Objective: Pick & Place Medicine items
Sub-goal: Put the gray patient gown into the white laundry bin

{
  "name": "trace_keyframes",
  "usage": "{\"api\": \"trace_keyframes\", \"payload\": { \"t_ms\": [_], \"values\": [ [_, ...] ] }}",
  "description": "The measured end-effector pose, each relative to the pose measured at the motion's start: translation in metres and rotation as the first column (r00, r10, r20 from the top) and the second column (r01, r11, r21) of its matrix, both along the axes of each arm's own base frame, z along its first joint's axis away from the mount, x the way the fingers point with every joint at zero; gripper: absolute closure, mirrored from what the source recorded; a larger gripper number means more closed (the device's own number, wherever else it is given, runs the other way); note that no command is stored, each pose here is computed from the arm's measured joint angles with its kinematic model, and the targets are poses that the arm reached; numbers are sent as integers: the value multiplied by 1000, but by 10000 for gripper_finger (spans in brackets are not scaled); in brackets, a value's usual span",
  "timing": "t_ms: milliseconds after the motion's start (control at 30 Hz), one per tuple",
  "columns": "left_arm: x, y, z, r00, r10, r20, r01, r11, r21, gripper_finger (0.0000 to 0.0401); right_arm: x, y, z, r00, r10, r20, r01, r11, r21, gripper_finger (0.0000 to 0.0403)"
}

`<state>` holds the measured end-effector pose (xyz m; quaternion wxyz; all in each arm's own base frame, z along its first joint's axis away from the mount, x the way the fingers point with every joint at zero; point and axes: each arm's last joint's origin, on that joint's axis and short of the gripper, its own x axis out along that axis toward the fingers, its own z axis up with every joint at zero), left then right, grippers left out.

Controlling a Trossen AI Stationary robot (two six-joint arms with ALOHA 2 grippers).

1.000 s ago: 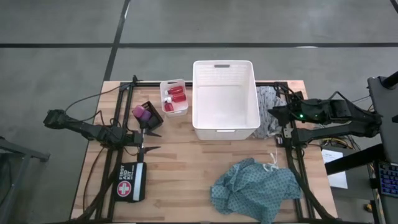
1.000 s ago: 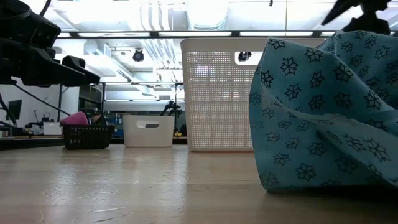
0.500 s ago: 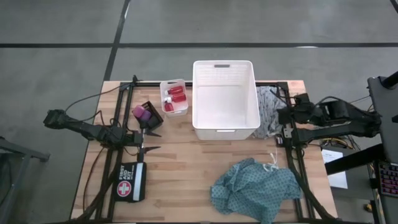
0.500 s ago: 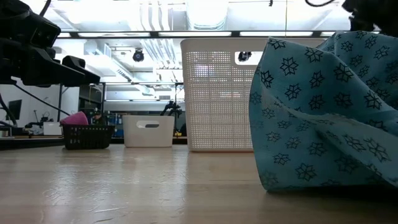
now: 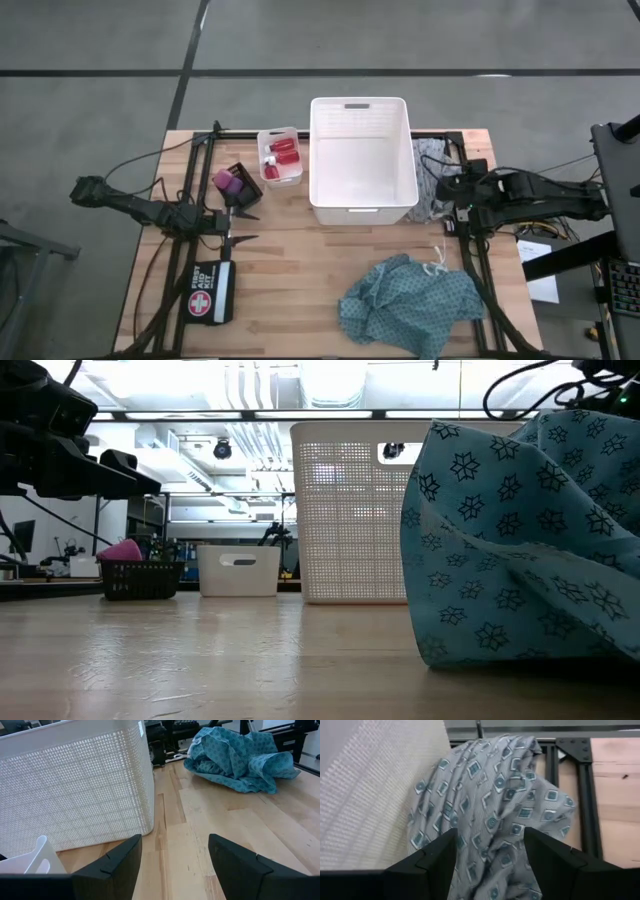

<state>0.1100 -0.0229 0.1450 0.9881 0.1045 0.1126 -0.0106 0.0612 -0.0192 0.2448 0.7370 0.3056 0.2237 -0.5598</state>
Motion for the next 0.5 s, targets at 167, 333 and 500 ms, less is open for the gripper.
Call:
{"api": "trace_keyframes", "payload": {
  "t_ms": [167, 333, 500],
  "values": [
    [0, 0, 0, 1000, 0, 0, 0, 1000, 0, 167, 6, 0, -3, 999, -2, 52, 2, 1000, 0, 179],
    [0, 0, 0, 1000, 2, 1, -2, 1000, 0, 167, 13, 0, 0, 985, -32, 167, 30, 999, 16, 179],
    [0, 0, 0, 1000, 4, 1, -4, 1000, 2, 167, 15, 0, 2, 995, 15, 95, -14, 1000, -15, 178]
  ]
}}
